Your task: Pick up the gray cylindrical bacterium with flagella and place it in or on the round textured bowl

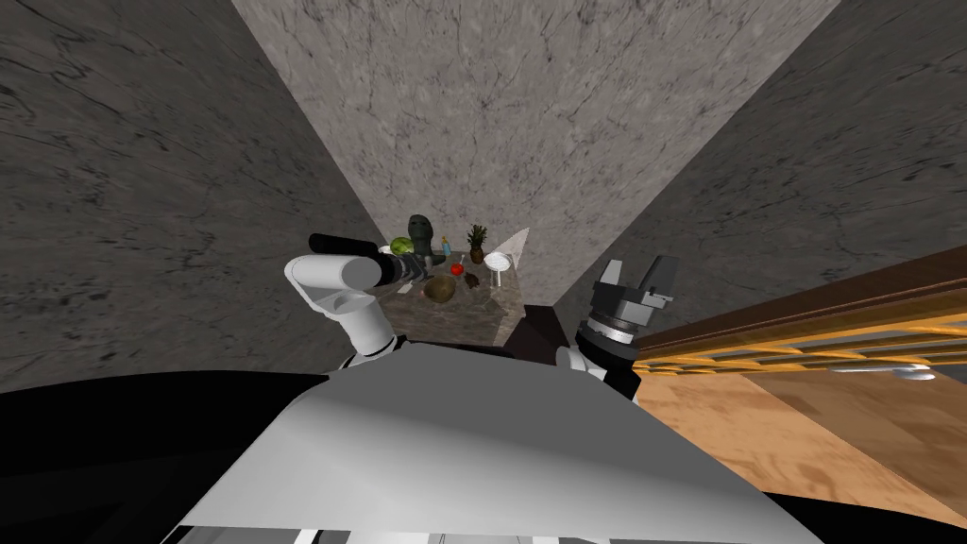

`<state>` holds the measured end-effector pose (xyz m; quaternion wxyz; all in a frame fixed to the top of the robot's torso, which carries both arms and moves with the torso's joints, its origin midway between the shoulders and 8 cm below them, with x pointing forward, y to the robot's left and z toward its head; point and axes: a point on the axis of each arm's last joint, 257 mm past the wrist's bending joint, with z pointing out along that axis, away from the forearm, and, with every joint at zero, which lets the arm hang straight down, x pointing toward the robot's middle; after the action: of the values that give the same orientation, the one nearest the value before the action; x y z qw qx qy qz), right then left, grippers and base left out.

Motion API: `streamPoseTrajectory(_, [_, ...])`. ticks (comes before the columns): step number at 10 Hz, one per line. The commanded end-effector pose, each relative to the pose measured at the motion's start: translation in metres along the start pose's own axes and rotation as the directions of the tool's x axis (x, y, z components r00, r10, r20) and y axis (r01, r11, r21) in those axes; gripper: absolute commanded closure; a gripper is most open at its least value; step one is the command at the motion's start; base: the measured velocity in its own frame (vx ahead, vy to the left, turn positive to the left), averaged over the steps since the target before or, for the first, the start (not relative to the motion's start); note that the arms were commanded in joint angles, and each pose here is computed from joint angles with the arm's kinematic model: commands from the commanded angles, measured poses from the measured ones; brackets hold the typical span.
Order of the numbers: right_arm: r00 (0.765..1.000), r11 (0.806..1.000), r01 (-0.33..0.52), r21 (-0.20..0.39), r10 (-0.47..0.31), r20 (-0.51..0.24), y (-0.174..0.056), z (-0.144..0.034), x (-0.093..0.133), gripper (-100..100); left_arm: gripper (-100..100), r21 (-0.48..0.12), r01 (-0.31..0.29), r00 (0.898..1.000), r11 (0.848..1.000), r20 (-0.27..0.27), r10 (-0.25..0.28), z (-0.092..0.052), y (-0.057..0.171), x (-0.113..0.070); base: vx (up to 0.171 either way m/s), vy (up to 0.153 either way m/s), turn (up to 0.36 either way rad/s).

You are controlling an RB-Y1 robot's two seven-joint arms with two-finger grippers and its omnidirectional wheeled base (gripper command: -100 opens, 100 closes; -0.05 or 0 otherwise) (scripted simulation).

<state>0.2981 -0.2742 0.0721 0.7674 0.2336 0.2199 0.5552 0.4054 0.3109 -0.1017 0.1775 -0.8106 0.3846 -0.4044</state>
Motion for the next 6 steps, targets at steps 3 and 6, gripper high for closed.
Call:
streamPoseTrajectory(3, [1.0,1.0,0.0,0.0,0.0,0.0,0.0,0.0,0.0,0,-100,0.0,0.0,1.0,1.0,0.0,0.0,0.0,0.0,0.0,0.0,0.0,0.0])
streamPoseTrajectory(6, [1.0,1.0,0.0,0.0,0.0,0.0,0.0,0.0,0.0,0,-100,0.003,0.008,1.0,1.0,0.002,-0.008,-0.01,-0.015,0.0,-0.004,-0.008,-0.037])
